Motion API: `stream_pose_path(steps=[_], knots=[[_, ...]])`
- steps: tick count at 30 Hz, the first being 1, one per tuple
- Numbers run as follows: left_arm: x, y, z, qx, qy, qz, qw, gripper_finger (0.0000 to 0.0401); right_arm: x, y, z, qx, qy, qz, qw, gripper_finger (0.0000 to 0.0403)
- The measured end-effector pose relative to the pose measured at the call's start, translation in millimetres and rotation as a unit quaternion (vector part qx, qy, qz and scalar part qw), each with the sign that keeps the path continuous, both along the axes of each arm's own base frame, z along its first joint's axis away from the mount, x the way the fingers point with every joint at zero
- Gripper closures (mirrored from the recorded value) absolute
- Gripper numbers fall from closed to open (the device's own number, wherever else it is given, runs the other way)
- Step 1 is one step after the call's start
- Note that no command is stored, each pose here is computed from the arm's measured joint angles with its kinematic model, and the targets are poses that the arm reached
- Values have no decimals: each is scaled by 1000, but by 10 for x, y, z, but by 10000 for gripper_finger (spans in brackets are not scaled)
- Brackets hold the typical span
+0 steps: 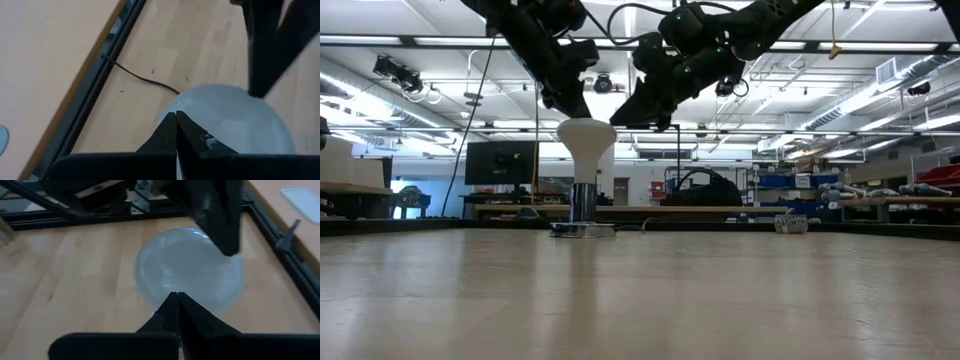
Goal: Screw lightbulb
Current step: Insert the light into the lamp socket
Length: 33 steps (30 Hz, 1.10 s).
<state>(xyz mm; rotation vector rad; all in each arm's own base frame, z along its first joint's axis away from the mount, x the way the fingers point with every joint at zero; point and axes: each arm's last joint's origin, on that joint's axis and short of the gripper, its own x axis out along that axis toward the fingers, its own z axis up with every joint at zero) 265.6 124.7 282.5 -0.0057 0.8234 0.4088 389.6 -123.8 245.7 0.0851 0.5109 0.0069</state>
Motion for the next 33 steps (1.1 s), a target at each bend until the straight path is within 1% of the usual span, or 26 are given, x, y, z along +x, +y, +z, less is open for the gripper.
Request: stream_pose_path(steps=[8, 14, 16, 19, 21, 26, 30, 33], knots=[[23, 10, 13, 6, -13, 1, 1000, 401, 14, 93, -17, 4, 3, 30, 1000, 394], [30, 13, 47, 9, -17, 0, 1000, 401, -78, 62, 123, -1, 0, 19, 1000, 394], [32, 14, 77, 10, -18, 0, 1000, 401, -112, 40, 158, -8, 3, 6, 1000, 394], [45, 20, 160, 17, -26, -3, 1000, 401, -150, -19, 169, -20, 13, -21, 1000, 394], [43, 20, 204, 22, -23, -7, 999, 401, -172, -49, 152, -19, 24, -27, 999, 394], [22, 10, 274, 14, -14, -4, 1000, 401, -194, -67, 129, -25, 37, -24, 999, 394], [-48, -22, 246, -5, 13, 2, 1000, 401, -199, -76, 130, -34, 38, -19, 999, 394], [-88, -24, 232, -6, 12, 6, 1000, 401, -220, -96, 112, -34, 49, -19, 998, 394]])
